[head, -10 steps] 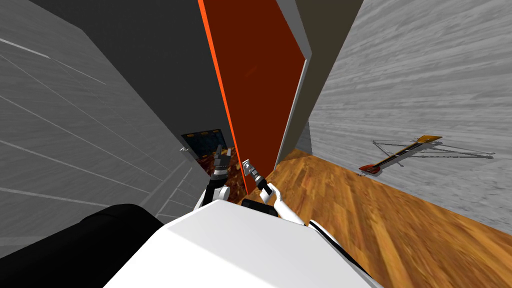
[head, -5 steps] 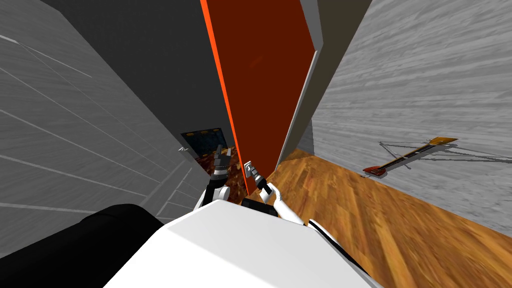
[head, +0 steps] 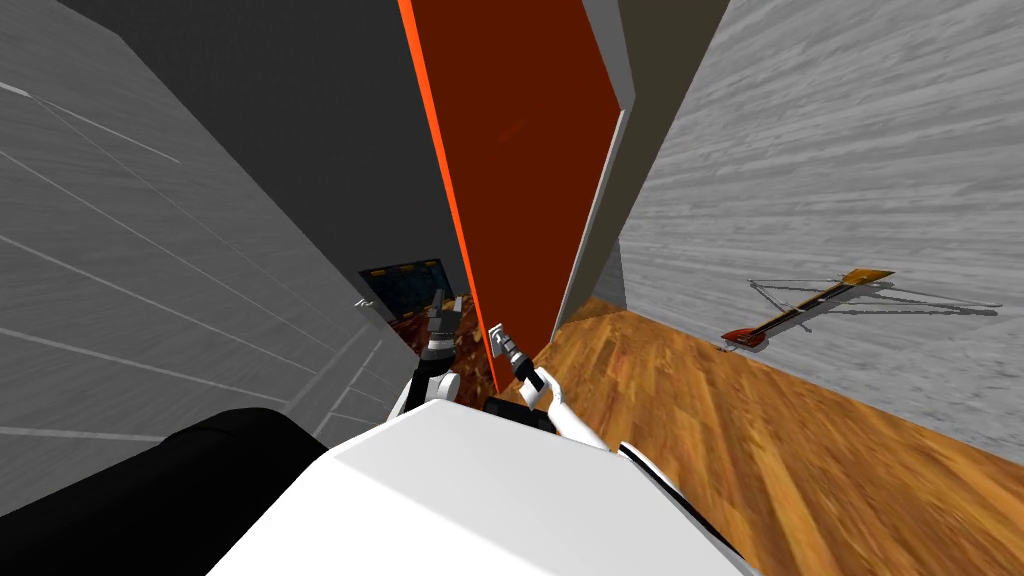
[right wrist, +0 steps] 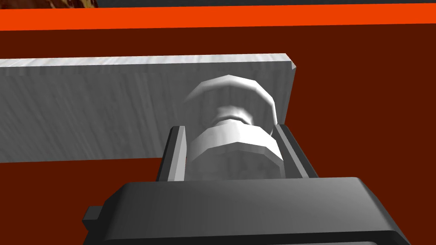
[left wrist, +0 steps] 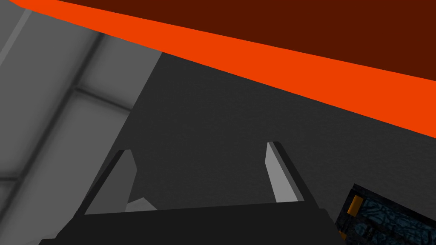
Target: Push the door open
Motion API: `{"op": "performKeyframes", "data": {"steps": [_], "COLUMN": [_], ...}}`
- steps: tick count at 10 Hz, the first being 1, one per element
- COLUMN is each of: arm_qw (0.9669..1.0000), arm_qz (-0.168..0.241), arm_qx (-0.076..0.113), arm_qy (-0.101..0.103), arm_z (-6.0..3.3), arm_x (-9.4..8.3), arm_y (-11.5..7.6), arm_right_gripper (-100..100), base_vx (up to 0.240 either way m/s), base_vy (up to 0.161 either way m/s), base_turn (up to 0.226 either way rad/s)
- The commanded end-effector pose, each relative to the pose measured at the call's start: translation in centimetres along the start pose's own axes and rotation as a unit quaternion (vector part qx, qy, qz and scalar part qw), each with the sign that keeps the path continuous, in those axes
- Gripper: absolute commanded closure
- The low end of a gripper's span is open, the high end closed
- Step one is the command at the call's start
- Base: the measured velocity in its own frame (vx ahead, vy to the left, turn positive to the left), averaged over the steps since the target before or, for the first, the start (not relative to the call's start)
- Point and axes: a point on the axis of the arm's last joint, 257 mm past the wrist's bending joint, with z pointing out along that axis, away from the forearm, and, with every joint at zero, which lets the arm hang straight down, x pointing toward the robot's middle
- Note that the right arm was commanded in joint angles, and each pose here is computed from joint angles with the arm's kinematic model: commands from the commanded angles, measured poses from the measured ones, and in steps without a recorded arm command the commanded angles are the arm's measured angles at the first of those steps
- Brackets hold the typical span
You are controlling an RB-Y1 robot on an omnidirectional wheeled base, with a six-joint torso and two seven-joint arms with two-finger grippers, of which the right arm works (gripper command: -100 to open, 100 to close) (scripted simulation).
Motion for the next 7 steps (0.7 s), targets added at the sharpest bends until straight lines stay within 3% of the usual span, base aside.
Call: {"op": "performKeyframes", "data": {"steps": [1, 7], "arm_qw": [1.0000, 0.9999], "arm_qz": [-0.003, -0.009], "arm_qx": [-0.005, 0.002], "arm_qy": [-0.002, -0.012], "arm_z": [-0.04, -1.03], "arm_x": [-0.18, -0.33], "arm_y": [0.41, -0.24], "arm_right_gripper": [100, 100], "base_vx": [0.056, 0.105], "base_vy": [0.176, 0.173], "base_turn": [-0.120, -0.120]}}
